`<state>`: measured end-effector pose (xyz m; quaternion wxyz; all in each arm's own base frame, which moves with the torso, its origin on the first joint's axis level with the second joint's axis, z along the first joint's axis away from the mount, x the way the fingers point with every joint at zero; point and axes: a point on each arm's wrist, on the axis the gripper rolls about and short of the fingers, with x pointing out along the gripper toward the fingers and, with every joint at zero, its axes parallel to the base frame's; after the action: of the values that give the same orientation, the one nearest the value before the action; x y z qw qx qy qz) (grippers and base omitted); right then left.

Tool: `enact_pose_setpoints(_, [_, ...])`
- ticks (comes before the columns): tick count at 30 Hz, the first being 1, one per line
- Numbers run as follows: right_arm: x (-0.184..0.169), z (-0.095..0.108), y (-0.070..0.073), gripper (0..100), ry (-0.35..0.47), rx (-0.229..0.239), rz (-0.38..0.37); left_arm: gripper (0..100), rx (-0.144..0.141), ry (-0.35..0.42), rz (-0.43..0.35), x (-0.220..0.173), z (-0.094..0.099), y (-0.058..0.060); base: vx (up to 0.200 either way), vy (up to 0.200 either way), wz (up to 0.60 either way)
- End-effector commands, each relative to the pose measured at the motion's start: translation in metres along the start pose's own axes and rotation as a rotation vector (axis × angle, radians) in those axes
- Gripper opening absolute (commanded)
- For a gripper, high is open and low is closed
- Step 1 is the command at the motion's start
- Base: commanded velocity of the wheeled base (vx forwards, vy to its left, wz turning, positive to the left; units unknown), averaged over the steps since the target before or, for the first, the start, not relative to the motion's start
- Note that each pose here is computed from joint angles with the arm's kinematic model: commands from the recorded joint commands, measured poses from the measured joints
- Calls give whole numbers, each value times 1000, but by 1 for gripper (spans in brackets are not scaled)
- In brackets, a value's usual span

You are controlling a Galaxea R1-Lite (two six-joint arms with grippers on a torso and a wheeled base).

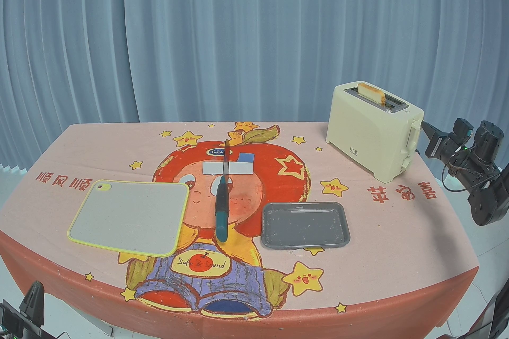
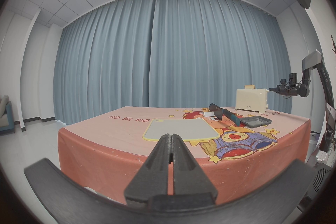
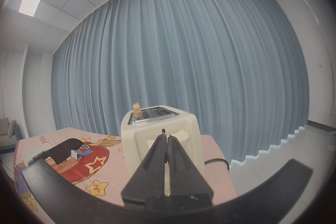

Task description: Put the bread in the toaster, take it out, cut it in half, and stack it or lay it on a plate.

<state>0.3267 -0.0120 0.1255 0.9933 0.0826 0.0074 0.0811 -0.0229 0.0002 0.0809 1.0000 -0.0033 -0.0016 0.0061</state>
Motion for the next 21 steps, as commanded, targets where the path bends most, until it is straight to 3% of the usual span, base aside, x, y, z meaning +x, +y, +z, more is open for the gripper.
enact_pose_setpoints(1, [2,-10,-3,0,34,8,-8,0,-1,2,2,0,-5,0,0,0,0])
enact_pose_setpoints(21, [10,-43,-8,0,134,8,-17,0,-1,0,2,0,-5,0,0,0,0])
